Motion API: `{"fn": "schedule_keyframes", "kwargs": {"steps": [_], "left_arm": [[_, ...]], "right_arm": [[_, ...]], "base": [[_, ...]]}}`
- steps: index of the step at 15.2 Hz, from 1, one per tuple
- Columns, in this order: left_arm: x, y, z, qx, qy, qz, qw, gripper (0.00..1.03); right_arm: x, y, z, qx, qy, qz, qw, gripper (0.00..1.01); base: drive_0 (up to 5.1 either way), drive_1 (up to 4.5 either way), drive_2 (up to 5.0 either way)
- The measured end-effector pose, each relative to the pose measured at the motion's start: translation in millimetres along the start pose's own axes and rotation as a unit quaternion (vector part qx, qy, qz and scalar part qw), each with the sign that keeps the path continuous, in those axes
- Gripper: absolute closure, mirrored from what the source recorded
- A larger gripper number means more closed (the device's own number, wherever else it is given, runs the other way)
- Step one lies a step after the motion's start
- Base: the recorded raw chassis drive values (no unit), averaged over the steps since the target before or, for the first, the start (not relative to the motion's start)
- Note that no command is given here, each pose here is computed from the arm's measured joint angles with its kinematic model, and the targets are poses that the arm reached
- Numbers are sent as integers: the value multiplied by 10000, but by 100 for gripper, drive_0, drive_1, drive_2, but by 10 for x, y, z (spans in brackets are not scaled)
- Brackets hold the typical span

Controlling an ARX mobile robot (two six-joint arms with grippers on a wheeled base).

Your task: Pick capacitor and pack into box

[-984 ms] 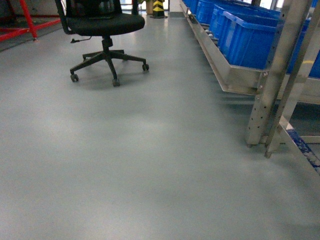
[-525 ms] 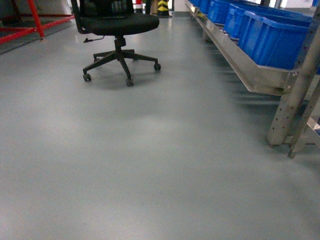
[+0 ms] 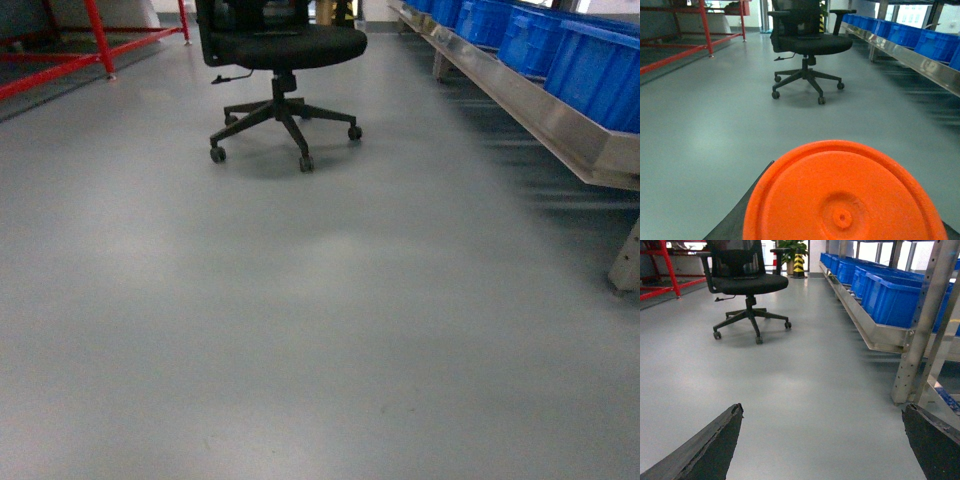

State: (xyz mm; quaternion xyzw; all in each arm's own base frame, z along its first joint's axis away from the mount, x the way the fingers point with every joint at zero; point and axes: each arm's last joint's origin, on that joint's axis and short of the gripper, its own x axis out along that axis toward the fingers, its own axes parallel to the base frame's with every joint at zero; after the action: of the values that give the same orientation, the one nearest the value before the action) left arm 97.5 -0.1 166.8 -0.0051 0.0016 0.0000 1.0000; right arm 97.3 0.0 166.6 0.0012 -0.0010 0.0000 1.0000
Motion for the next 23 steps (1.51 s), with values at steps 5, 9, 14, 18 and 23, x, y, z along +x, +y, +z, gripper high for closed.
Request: {"fn": "schedule_keyframes", "kwargs": {"steps": [5, 9, 14, 18, 23], "left_arm": [[0, 0, 1, 0, -4, -2, 10000, 60], [0, 0, 0, 0, -2, 0, 10000, 60], [0, 0, 0, 0, 0, -4, 10000, 60], [0, 0, 2, 0, -10, -2, 10000, 60], [0, 0, 1, 0, -8, -2, 10000, 60]], "right_arm": [[0, 0, 0, 0, 0, 2, 10000, 3], [0, 0, 0, 0, -2, 2, 10000, 3], [0, 0, 0, 0, 2, 0, 10000, 3], [0, 0, 0, 0, 0, 2, 10000, 3], [0, 0, -1, 0, 4, 2, 10000, 3]], "base": [[-489, 256, 256], [-499, 246, 246], [-499, 246, 246], [-508, 237, 237], [-508, 238, 238]]}}
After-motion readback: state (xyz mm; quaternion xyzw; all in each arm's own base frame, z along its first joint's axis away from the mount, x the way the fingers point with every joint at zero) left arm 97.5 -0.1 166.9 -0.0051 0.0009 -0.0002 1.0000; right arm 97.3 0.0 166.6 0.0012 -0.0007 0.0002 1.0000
